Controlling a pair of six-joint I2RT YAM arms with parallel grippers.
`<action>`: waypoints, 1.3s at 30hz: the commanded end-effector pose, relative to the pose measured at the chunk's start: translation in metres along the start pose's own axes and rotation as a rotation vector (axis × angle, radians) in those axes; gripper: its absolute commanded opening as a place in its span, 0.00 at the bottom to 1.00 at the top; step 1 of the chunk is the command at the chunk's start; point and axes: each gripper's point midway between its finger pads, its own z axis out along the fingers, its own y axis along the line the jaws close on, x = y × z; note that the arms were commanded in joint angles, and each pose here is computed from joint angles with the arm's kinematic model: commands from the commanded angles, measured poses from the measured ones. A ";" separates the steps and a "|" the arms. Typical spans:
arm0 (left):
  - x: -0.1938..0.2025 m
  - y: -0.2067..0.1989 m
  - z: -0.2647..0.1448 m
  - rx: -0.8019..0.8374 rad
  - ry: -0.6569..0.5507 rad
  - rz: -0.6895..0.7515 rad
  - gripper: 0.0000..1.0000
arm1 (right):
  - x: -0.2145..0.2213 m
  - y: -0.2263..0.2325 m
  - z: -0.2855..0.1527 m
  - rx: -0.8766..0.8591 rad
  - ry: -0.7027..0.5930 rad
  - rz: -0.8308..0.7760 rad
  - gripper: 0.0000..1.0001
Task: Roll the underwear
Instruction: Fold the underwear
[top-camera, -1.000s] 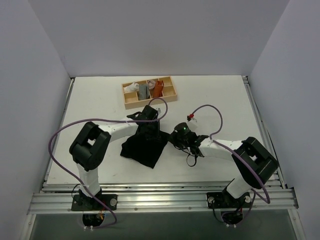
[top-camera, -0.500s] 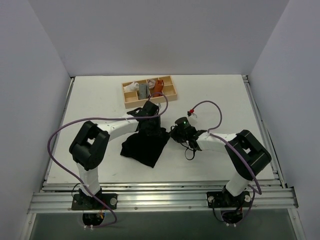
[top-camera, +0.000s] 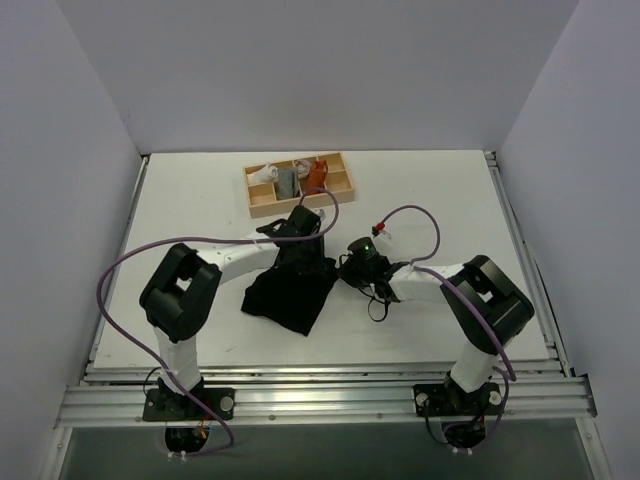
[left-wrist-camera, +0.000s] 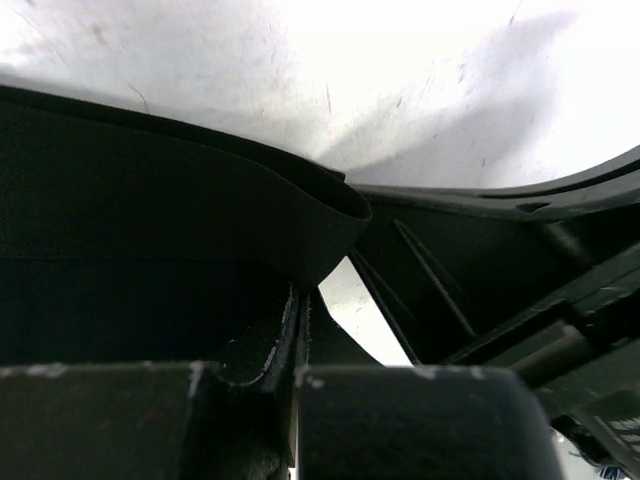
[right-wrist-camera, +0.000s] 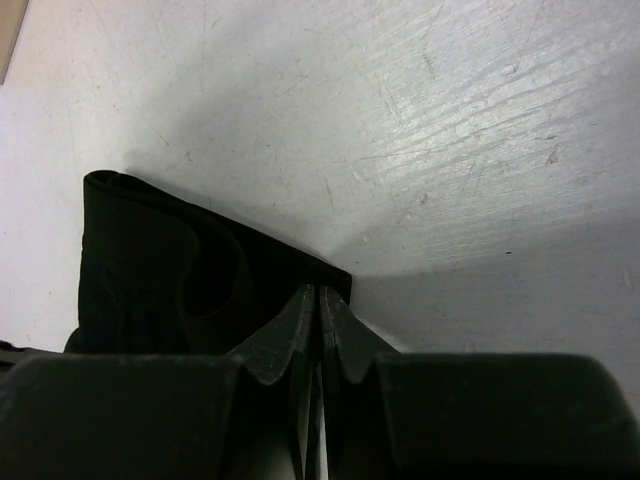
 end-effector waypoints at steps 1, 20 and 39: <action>0.003 -0.011 0.009 0.059 -0.004 -0.002 0.02 | 0.002 -0.009 0.001 0.020 0.002 0.010 0.03; 0.017 0.001 0.031 0.028 0.047 -0.014 0.02 | -0.020 0.011 -0.020 -0.058 -0.059 0.037 0.37; 0.004 -0.009 0.025 0.035 0.031 -0.013 0.03 | 0.005 0.012 -0.005 -0.064 -0.001 -0.030 0.38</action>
